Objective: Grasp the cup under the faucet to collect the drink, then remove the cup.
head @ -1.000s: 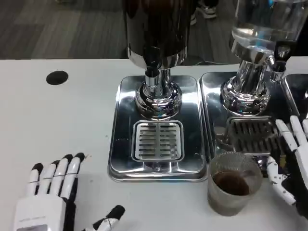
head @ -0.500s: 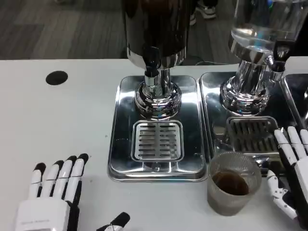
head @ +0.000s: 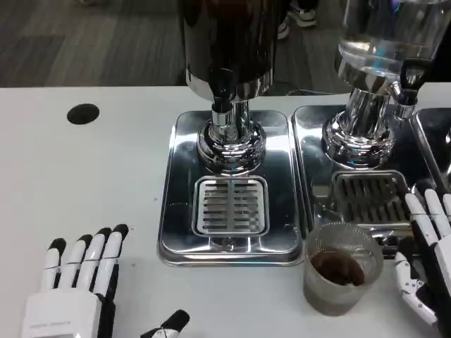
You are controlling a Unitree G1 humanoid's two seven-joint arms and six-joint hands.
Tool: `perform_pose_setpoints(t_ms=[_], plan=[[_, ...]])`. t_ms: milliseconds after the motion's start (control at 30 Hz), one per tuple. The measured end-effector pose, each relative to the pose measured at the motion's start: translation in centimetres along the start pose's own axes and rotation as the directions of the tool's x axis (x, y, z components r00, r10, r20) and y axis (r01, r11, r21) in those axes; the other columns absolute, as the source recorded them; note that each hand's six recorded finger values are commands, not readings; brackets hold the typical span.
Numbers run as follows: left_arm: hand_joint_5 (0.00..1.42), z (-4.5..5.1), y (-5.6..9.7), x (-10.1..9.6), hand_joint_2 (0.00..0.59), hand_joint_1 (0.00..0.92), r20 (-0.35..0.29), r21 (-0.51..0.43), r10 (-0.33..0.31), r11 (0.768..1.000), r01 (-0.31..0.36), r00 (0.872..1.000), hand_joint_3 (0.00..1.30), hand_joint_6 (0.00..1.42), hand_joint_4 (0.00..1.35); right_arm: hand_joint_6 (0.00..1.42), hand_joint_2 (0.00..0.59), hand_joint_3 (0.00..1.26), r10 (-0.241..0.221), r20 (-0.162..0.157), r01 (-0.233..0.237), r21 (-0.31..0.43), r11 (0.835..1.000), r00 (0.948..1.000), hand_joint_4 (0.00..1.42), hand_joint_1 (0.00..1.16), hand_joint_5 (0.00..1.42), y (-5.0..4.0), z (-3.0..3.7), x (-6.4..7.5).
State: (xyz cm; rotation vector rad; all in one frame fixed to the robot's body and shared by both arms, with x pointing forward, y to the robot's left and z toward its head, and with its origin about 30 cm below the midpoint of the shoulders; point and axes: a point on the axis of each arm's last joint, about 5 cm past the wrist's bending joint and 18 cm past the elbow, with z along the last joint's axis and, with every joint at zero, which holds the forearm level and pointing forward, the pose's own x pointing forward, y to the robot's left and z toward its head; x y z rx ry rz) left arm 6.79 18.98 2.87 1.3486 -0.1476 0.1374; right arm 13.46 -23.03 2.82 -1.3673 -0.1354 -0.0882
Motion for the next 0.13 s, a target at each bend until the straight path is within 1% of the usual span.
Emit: perform_pose_setpoints(t_ms=[133], plan=[[0.1,-0.01,0.01,0.04,0.103,0.0,0.0,0.0,0.001,1.0,-0.001,1.0,0.08,0.03,0.0,0.0,0.579,0.07,-0.006,-0.005,0.006,0.004,1.0,1.0,0.0,0.0,0.0,0.02,-0.02,-0.08]])
